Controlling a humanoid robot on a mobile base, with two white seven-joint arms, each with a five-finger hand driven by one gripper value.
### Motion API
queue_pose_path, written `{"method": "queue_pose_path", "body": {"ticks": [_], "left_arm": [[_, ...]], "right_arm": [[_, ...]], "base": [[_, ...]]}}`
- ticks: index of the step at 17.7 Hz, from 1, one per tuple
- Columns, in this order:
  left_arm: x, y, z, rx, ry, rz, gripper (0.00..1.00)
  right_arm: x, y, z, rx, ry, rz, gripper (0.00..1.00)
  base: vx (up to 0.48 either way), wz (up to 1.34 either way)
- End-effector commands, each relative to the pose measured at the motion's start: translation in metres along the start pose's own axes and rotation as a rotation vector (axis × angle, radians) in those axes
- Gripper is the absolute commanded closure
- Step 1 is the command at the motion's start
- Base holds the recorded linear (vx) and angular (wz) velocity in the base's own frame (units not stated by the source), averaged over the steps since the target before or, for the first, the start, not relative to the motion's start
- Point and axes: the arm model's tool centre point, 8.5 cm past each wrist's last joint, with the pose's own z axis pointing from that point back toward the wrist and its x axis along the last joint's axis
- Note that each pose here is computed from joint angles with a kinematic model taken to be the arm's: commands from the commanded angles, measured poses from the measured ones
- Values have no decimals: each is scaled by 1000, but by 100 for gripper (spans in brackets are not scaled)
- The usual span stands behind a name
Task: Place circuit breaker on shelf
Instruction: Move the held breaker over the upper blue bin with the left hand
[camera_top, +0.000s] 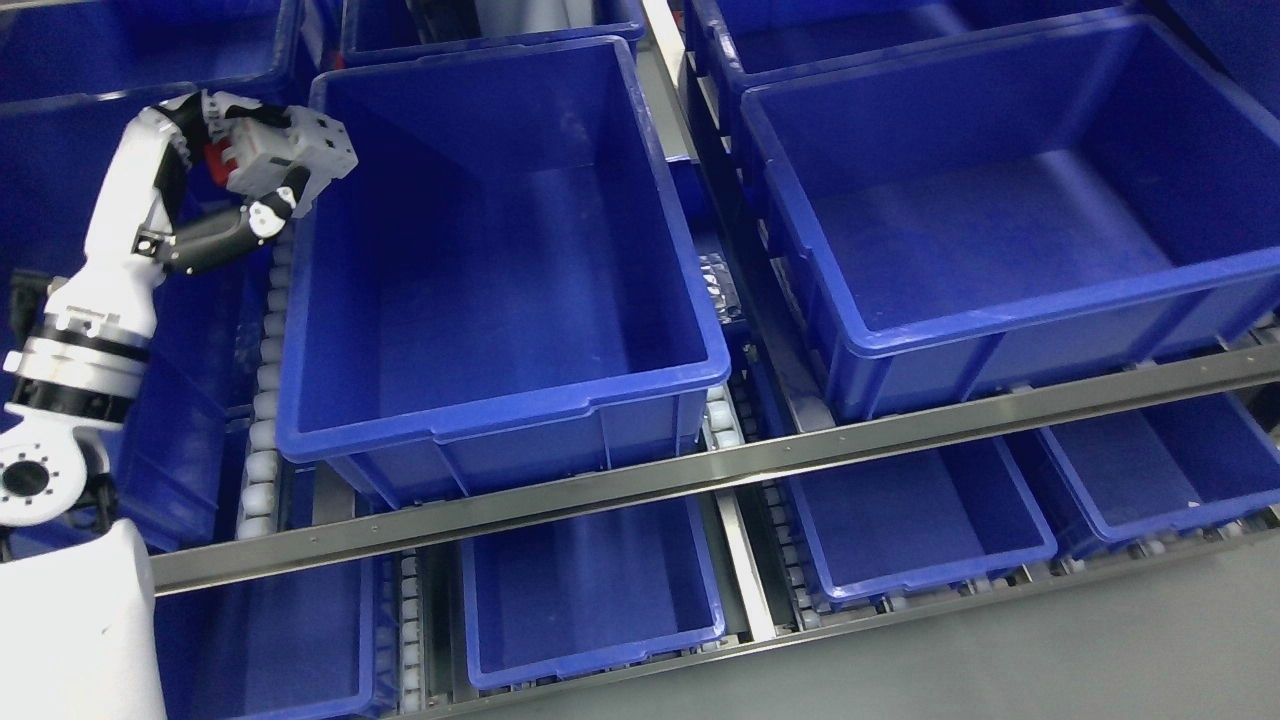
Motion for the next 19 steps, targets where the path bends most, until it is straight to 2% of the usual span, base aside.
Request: {"method": "queue_pose_path", "body": {"ticks": [1, 5, 9, 11, 13, 19], "left_arm": [[-25, -33, -39, -198, 103, -91, 90], [-27, -57, -71, -297, 125, -112, 89], [-43, -84, -86, -462, 212, -206, 87], [-43, -114, -92, -543, 227, -234, 87], [-57, -133, -90, -594, 282, -234, 87], [-62, -157, -110, -666, 350, -228, 86]], "right_arm": [[-6, -10, -1, -12, 55, 31, 0], [-6, -10, -1, -12, 55, 31, 0], [-6, -10, -1, -12, 55, 31, 0], [-6, -10, -1, -12, 55, 31, 0], [-6, -10, -1, -12, 55, 31, 0], [-6, -10, -1, -12, 55, 31, 0]], "base": [[75, 185], [49, 58], [18, 3], [2, 5], [0, 0], [0, 0]]}}
